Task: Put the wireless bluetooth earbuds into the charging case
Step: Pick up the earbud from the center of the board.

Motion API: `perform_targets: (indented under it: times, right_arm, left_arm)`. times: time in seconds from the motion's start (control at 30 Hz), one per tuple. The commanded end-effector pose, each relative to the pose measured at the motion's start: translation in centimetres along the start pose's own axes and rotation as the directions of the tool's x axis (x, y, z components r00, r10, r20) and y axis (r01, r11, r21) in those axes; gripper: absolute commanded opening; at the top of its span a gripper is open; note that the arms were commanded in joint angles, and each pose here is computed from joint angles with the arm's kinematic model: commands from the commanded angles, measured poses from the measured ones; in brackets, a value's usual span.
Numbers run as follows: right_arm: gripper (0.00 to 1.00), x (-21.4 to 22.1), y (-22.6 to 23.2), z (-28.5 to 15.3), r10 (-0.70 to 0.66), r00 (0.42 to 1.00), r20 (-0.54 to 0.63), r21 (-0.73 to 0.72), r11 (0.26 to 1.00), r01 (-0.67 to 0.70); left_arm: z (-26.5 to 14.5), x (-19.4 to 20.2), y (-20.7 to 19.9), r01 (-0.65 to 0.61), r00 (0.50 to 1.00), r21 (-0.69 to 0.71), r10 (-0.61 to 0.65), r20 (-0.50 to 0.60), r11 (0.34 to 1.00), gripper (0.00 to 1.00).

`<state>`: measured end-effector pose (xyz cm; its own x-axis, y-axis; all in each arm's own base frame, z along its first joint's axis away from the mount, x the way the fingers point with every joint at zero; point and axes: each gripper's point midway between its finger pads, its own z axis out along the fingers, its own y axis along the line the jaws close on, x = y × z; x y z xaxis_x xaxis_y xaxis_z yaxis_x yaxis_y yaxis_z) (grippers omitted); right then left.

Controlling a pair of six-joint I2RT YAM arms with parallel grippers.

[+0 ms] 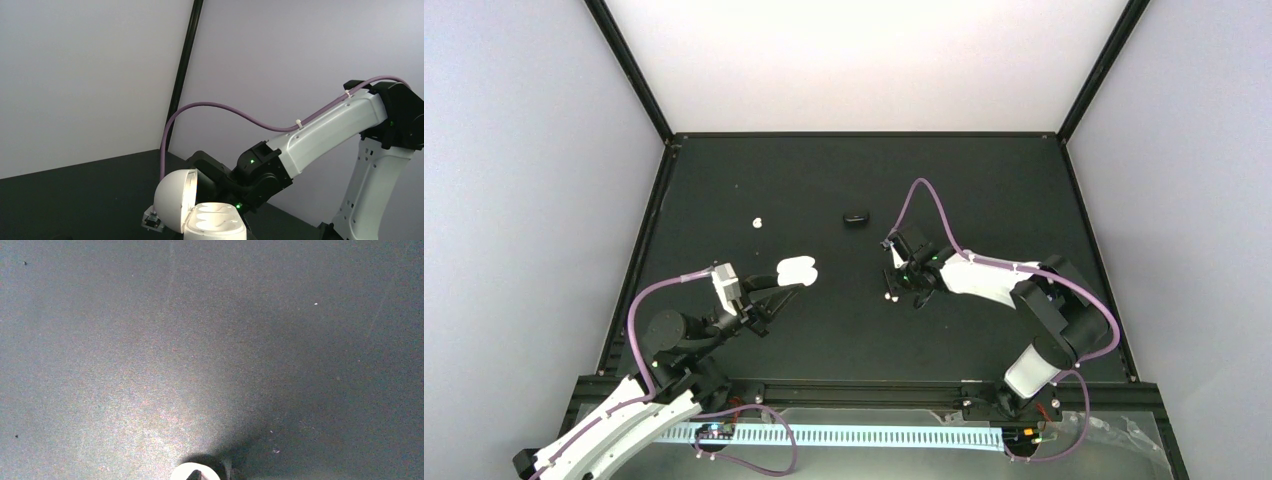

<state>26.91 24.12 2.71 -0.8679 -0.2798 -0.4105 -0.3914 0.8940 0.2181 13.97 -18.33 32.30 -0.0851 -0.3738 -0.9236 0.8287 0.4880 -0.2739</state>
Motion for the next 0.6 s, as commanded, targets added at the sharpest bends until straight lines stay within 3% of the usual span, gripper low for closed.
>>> perform_targets:
  times: [0.0, 0.17, 0.57]
  right_arm:
    - [0.11, 2.5, 0.5, 0.4, -0.005, 0.997, -0.072, -0.023, 1.0, 0.003]
    - [0.01, 2.6, 0.6, 0.2, 0.007, 0.998, -0.069, -0.027, 1.0, -0.009]
    - [0.01, -0.4, 0.6, -3.0, 0.009, 0.998, 0.069, -0.001, 1.0, -0.009]
  left_arm:
    - [-0.2, -0.7, -0.3, 0.003, 1.0, 0.01, -0.003, 0.029, 1.0, 0.02]
    - [-0.1, -0.7, -0.3, 0.003, 1.0, 0.01, -0.003, 0.029, 1.0, 0.02]
    - [-0.1, -0.8, -0.3, 0.002, 1.0, 0.01, -0.002, 0.03, 1.0, 0.02]
